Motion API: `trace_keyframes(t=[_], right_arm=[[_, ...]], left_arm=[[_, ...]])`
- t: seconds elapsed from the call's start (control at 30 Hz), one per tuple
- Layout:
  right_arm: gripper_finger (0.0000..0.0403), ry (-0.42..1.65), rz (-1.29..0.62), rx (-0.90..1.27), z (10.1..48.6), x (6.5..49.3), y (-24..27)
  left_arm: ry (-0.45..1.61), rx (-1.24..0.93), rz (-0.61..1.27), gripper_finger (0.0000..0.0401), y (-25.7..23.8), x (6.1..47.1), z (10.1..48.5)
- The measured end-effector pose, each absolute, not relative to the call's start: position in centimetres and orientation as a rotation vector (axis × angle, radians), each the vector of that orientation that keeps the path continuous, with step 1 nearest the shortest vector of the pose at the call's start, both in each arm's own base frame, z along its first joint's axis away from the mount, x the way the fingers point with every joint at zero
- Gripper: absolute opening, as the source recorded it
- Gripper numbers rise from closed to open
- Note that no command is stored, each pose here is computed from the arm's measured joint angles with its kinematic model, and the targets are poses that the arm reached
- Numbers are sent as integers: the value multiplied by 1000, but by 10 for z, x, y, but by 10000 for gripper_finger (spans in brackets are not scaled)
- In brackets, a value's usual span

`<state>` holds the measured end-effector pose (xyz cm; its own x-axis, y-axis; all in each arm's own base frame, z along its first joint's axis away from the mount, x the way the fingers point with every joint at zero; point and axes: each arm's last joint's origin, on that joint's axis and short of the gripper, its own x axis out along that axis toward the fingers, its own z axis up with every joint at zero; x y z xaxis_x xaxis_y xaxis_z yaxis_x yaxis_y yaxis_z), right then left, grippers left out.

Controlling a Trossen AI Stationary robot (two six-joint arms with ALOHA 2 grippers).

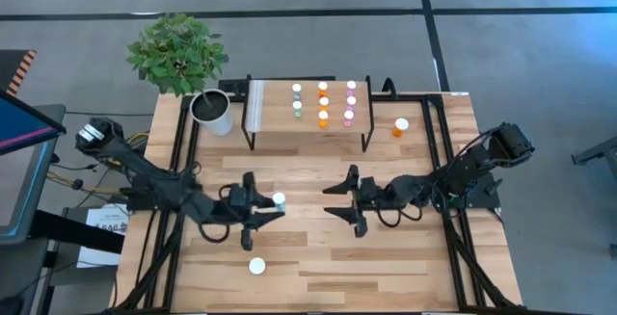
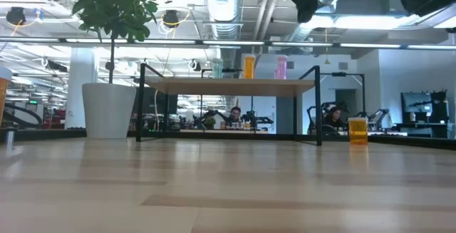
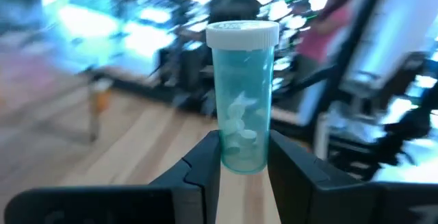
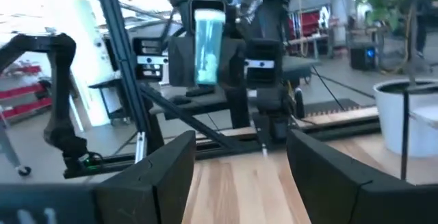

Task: Pick and place medicine bottles onto shelf by color
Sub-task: Put the blue pill bottle on the shelf aligned with the other blue pill bottles

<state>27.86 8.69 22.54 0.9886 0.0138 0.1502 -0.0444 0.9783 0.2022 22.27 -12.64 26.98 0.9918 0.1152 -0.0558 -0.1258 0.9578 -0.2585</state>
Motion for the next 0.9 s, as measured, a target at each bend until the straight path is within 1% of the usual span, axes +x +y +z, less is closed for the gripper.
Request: trace_keyframes(t=[0.07, 0.17, 0.43, 0.6, 0.77, 0.9], right_arm=[[255, -173, 44, 196, 227, 278, 89], [255, -242, 68, 188, 235, 275, 92], [255, -224, 46, 205, 235, 279, 90], [255, -198, 36, 192, 234, 299, 95], [255, -163, 14, 185, 222, 323, 96], [255, -166, 11, 201, 220, 331, 97]], left_arm=[[-2, -232, 56, 87, -122, 232, 272], [-14, -210, 21, 87, -113, 245, 268], [23, -181, -3, 87, -99, 277, 251], [23, -127, 9, 87, -99, 290, 252], [51, -101, 18, 87, -99, 293, 253], [90, -100, 15, 87, -99, 293, 250]])
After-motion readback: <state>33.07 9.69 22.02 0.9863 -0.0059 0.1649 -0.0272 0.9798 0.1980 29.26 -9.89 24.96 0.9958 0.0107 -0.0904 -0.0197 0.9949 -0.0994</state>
